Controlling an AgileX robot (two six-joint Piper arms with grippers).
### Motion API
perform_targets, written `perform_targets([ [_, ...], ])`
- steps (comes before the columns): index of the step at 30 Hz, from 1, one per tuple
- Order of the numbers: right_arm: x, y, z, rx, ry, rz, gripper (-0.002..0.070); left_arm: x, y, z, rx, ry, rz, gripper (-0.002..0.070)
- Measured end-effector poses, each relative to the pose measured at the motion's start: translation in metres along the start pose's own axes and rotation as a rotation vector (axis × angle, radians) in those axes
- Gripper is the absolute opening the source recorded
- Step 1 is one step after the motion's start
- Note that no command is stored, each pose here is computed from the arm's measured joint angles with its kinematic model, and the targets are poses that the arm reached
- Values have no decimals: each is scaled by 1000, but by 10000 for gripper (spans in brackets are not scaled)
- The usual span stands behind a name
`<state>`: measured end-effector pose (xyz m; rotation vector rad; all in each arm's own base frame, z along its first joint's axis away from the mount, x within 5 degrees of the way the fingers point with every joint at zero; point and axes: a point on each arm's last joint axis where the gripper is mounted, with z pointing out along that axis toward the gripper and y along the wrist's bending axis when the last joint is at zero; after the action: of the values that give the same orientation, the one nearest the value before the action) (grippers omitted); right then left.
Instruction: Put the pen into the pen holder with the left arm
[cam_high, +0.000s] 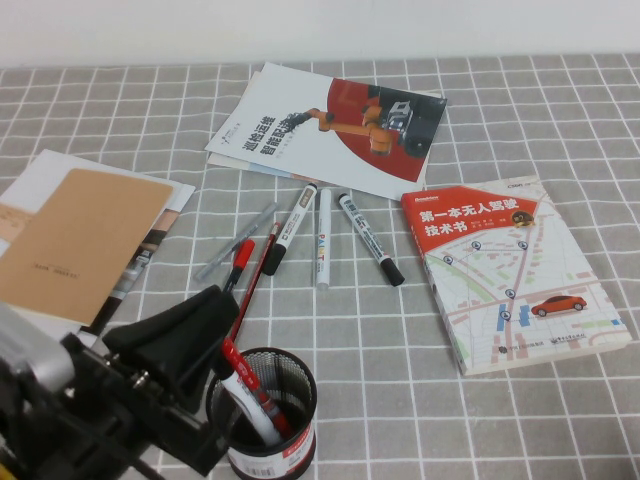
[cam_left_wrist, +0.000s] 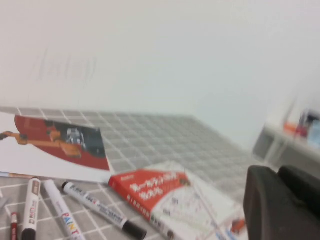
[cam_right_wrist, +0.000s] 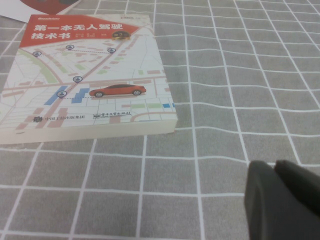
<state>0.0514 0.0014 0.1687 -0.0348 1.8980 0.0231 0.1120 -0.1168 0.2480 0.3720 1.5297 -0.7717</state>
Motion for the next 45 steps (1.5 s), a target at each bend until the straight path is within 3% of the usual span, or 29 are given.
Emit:
perform_targets([
  [12,0,0,0,0,0,0,-15,-27,-4,-23,-7,109,105,0],
  [40,0,0,0,0,0,0,-15,-30,-3,-28,-8,96,179,0],
  [45,0,0,0,0,0,0,-15,-37,-3,-33,3,44,253,0],
])
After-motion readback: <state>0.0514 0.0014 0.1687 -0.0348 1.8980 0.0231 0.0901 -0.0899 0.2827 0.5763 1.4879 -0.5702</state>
